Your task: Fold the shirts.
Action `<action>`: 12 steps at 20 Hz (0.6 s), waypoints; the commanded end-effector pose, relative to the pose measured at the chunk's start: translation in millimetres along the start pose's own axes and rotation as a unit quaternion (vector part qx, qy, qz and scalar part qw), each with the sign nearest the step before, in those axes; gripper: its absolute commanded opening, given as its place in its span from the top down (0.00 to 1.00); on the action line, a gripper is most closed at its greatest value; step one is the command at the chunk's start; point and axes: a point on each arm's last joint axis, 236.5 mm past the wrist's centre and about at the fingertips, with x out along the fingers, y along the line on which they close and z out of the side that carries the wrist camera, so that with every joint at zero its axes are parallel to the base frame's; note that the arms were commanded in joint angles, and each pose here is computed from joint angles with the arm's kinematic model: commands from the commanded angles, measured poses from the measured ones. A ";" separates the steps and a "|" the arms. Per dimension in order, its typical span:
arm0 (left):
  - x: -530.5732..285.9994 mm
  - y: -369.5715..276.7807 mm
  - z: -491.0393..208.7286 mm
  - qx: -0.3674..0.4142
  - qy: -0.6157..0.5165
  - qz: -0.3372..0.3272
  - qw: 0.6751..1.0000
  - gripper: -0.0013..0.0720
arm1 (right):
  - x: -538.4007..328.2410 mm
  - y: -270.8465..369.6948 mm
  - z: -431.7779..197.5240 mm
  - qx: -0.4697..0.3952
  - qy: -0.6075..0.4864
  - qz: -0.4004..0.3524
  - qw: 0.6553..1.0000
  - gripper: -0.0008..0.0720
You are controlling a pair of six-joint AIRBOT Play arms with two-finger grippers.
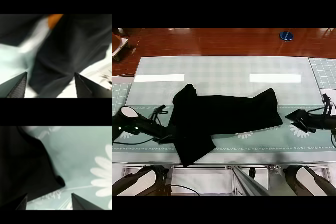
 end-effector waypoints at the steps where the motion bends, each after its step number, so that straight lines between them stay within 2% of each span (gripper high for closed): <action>1: 24.5 -2.2 15.0 0.012 -0.042 0.014 0.999 0.03 | 10.8 -5.2 -19.8 0.024 0.019 0.006 1.000 0.14; 2: 27.8 -6.0 17.8 0.022 -0.047 0.017 0.999 0.11 | 10.9 -5.1 -20.3 0.024 0.020 0.007 0.999 0.14; 3: 29.6 -8.9 21.1 0.028 -0.054 0.018 0.998 0.61 | 10.9 -5.4 -19.8 0.025 0.019 0.006 1.000 0.14; 4: 30.5 -12.1 24.5 0.031 -0.061 0.015 0.998 0.93 | 11.1 -5.7 -19.7 0.026 0.019 0.006 0.999 0.14; 10: 26.7 -20.6 34.7 0.029 -0.079 0.003 0.996 0.95 | 31.5 -17.0 -18.4 0.071 0.049 0.013 0.996 0.14; 12: 26.6 -21.2 34.9 0.028 -0.080 0.002 0.996 0.95 | 39.8 -10.7 -11.2 0.086 0.055 0.040 0.994 0.14</action>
